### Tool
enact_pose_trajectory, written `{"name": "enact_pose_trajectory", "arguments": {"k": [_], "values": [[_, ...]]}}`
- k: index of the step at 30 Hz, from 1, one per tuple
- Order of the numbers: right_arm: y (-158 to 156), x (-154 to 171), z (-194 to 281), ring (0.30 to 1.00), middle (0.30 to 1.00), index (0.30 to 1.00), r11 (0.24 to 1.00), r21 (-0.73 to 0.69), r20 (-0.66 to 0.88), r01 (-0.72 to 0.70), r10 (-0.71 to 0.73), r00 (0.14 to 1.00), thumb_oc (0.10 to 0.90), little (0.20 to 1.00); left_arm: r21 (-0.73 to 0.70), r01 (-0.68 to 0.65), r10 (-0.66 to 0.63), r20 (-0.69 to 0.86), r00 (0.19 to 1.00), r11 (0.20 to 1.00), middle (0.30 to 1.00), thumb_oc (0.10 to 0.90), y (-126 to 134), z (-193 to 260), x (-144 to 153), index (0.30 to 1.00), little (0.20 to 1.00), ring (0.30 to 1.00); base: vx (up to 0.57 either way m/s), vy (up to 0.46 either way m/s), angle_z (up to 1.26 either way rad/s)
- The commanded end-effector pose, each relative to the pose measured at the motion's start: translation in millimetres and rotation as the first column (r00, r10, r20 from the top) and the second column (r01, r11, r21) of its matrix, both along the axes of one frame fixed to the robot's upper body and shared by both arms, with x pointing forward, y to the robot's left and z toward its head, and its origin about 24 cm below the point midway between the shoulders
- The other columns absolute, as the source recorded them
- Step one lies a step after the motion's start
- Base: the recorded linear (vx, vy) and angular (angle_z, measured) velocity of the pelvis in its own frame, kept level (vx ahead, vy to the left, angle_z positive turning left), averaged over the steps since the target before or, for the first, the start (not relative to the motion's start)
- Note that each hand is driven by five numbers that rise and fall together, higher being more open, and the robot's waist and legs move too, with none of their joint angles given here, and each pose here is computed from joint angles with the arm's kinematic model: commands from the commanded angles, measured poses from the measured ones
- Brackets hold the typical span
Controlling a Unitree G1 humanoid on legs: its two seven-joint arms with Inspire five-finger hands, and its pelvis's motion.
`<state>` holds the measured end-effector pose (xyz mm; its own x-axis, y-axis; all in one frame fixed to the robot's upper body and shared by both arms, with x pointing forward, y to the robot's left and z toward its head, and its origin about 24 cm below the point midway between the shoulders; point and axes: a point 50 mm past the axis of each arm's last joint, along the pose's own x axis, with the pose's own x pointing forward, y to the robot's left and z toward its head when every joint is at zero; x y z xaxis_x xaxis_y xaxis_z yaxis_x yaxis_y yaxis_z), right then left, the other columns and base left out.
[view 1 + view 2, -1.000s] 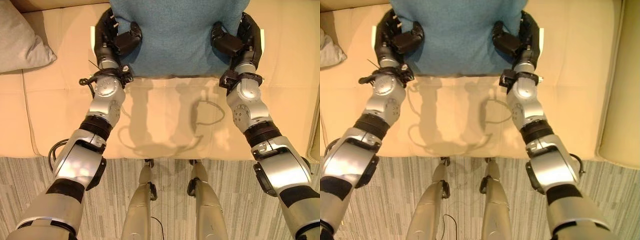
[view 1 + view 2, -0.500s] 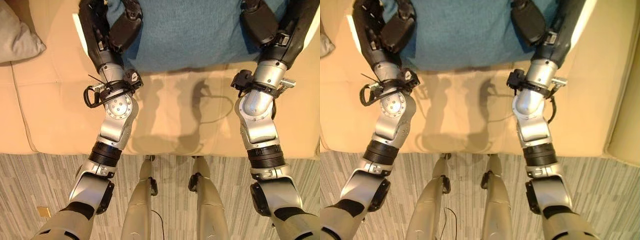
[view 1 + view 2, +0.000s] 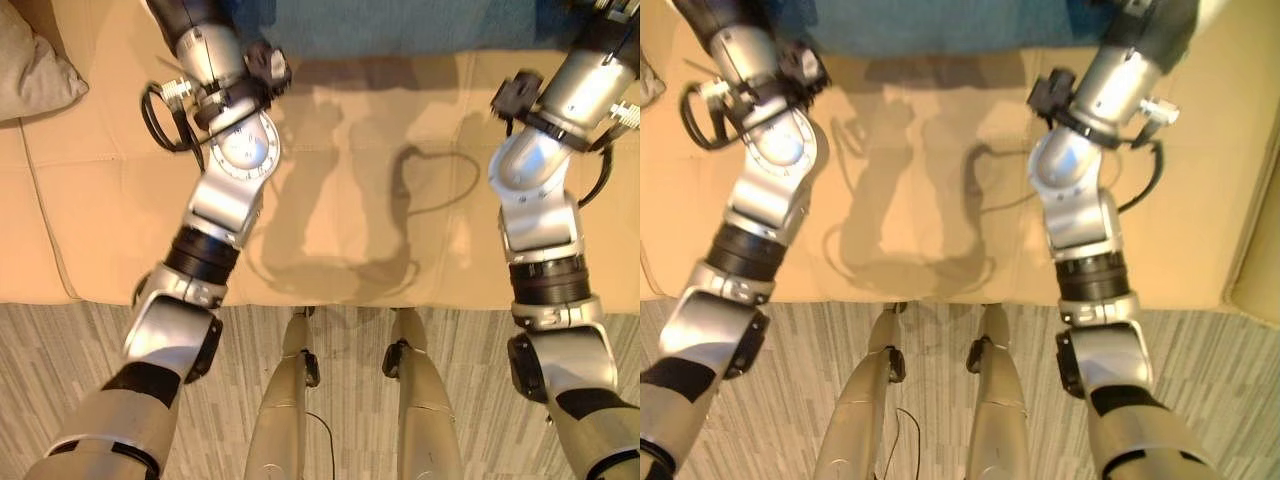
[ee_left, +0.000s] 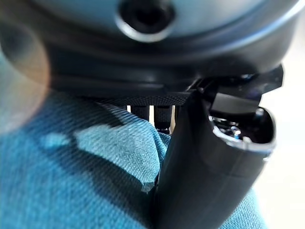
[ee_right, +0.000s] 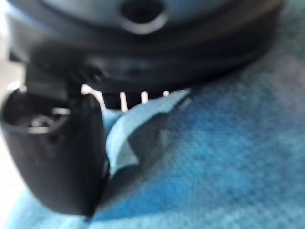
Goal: Pick up all the scattered cushions and arrange them neatly on the sofa.
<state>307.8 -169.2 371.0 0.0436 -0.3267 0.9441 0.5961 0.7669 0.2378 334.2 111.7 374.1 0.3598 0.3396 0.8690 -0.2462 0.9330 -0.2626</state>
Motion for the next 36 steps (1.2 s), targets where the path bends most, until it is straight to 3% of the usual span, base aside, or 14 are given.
{"name": "enact_pose_trajectory", "arguments": {"k": [1, 3, 4, 5, 6, 7, 16, 21, 28, 32, 33, 36], "values": [[49.2, -19.9, 30.4, 0.3, 0.3, 0.3, 0.977, -0.212, 0.179, -0.013, 0.052, 0.983, 0.4, 0.3, 0.346, 0.163, -0.261, 0.26, 0.93, 0.924, 0.3, 0.4, -75.1, 34.8, -44.0, 0.3, 0.3, 0.3, 0.0, 0.0, 0.0], [47.5, -11.4, 37.0, 0.3, 0.3, 0.3, 0.981, -0.192, 0.143, 0.008, 0.02, 0.99, 0.4, 0.3, 0.367, 0.177, -0.265, 0.204, 0.942, 0.913, 0.3, 0.4, -78.6, 39.3, -35.2, 0.3, 0.3, 0.3, 0.0, -0.005, -0.04], [45.6, -5.9, 41.1, 0.3, 0.3, 0.3, 0.983, -0.183, 0.114, 0.018, 0.003, 0.994, 0.4, 0.3, 0.377, 0.195, -0.272, 0.163, 0.948, 0.906, 0.618, 0.612, -80.8, 41.2, -29.5, 0.618, 0.618, 0.618, 0.0, -0.018, -0.08], [44.1, -0.8, 46.1, 0.519, 0.519, 0.519, 0.984, -0.18, 0.082, 0.017, -0.002, 0.997, 0.546, 0.519, 0.378, 0.199, -0.264, 0.128, 0.956, 0.904, 0.839, 0.759, -79.0, 43.8, -23.1, 0.839, 0.839, 0.839, -0.01, -0.02, -0.05], [44.8, 2.6, 48.2, 0.749, 0.749, 0.749, 0.983, -0.184, 0.057, 0.008, 0.003, 0.998, 0.7, 0.749, 0.366, 0.217, -0.272, 0.107, 0.956, 0.905, 0.9, 0.8, -77.3, 44.9, -20.0, 0.9, 0.9, 0.9, 0.0, 0.0, 0.0], [43.0, 6.9, 47.8, 0.9, 0.9, 0.9, 0.984, -0.179, 0.024, 0.006, -0.001, 1.0, 0.8, 0.9, 0.347, 0.234, -0.278, 0.081, 0.957, 0.908, 0.9, 0.8, -75.4, 42.6, -16.0, 0.9, 0.9, 0.9, 0.0, 0.0, 0.0], [31.1, 22.1, 43.2, 0.9, 0.9, 0.9, 0.973, -0.228, -0.11, 0.025, -0.051, 0.993, 0.8, 0.9, 0.223, 0.299, -0.291, -0.067, 0.954, 0.928, 0.9, 0.8, -44.1, 13.1, 9.9, 0.9, 0.9, 0.9, 0.0, -0.019, 0.01], [14.6, 30.3, 34.0, 0.9, 0.9, 0.9, 0.979, -0.204, -0.181, 0.015, -0.053, 0.982, 0.8, 0.9, 0.15, 0.261, -0.239, -0.151, 0.959, 0.954, 0.9, 0.8, -11.0, -12.8, 25.9, 0.9, 0.9, 0.9, 0.0, 0.0, 0.0], [-17.3, 41.8, 1.9, 0.9, 0.9, 0.9, 0.988, -0.152, -0.31, -0.019, -0.03, 0.95, 0.8, 0.9, 0.139, 0.069, -0.034, -0.242, 0.97, 0.988, 0.9, 0.8, 62.8, -37.6, 36.3, 0.9, 0.9, 0.9, -0.01, -0.011, 0.02], [-23.7, 44.7, -11.0, 0.9, 0.9, 0.9, 0.991, -0.121, -0.347, -0.05, 0.004, 0.938, 0.8, 0.9, 0.143, 0.021, 0.019, -0.272, 0.962, 0.989, 0.9, 0.8, 81.1, -47.4, 36.5, 0.9, 0.9, 0.9, 0.0, 0.0, 0.0], [-27.5, 47.5, -24.5, 0.9, 0.9, 0.9, 0.992, -0.083, -0.386, -0.099, 0.059, 0.921, 0.8, 0.9, 0.137, -0.007, 0.049, -0.301, 0.952, 0.991, 0.9, 0.8, 96.4, -59.0, 35.8, 0.9, 0.9, 0.9, 0.0, 0.0, 0.0], [-28.8, 50.2, -32.9, 0.9, 0.9, 0.9, 0.99, -0.065, -0.417, -0.126, 0.088, 0.905, 0.8, 0.9, 0.134, -0.013, 0.055, -0.319, 0.946, 0.991, 0.9, 0.8, 103.4, -66.5, 35.0, 0.9, 0.9, 0.9, 0.0, 0.0, 0.0]]}}
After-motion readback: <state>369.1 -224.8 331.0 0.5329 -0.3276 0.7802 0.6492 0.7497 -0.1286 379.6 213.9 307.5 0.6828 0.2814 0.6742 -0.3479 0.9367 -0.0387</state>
